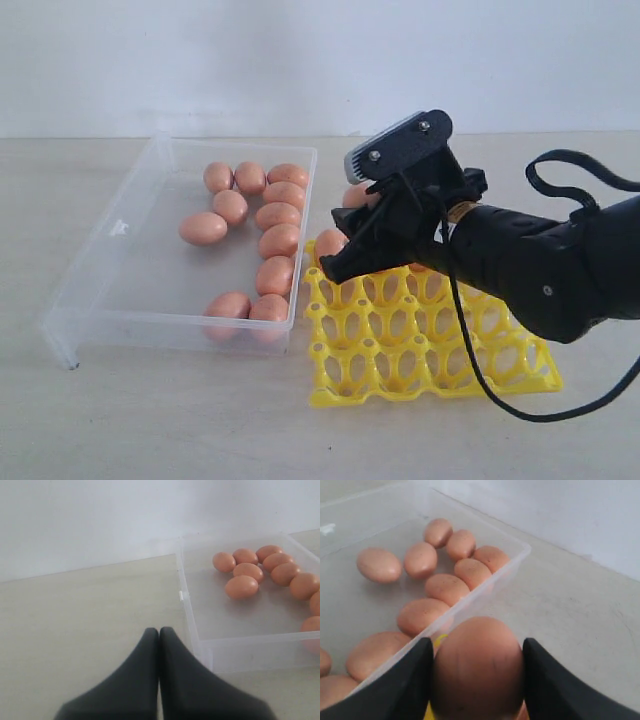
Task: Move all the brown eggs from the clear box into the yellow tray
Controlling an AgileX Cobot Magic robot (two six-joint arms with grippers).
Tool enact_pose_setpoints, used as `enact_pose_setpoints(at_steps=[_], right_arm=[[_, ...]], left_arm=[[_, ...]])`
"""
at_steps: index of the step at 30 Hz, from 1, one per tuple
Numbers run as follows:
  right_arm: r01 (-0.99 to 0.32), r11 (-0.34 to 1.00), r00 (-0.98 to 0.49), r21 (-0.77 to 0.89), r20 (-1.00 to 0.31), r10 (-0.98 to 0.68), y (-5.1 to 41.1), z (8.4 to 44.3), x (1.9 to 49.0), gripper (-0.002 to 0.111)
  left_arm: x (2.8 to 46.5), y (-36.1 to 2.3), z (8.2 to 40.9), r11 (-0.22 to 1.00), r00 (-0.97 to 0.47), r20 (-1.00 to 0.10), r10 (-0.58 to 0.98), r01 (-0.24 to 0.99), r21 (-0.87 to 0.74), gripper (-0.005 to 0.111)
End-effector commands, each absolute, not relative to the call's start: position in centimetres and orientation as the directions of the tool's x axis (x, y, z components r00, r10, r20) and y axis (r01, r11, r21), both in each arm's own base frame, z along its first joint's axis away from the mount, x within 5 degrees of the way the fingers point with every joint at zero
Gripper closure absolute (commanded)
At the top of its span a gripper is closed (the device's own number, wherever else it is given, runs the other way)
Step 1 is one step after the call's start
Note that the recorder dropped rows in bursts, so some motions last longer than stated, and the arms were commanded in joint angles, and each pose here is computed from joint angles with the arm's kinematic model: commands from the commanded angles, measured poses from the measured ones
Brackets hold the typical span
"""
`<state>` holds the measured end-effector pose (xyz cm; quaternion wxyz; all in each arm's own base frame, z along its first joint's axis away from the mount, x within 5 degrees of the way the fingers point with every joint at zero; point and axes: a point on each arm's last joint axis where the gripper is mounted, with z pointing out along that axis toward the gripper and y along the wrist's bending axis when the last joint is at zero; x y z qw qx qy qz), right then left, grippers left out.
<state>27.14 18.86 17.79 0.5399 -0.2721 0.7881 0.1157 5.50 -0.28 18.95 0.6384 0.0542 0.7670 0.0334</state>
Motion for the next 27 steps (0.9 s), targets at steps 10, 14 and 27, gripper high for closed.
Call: enact_pose_setpoints(at_steps=[10, 14, 27], right_arm=[[-0.721, 0.679, -0.19, -0.136, -0.904, -0.383, 20.4, 16.0, 26.4, 0.108], [-0.725, 0.677, -0.197, -0.125, -0.904, -0.378, 20.5, 15.7, 26.4, 0.108], [-0.72, 0.69, -0.291, -0.068, -0.873, -0.39, 20.6, 12.9, 26.6, 0.108]], left_arm=[[5.5, -0.3, 19.0, 0.994, -0.163, -0.98, 0.111, 0.043, 0.105, 0.111], [5.5, -0.3, 19.0, 0.994, -0.163, -0.98, 0.111, 0.043, 0.105, 0.111], [5.5, -0.3, 19.0, 0.994, -0.163, -0.98, 0.111, 0.043, 0.105, 0.111]])
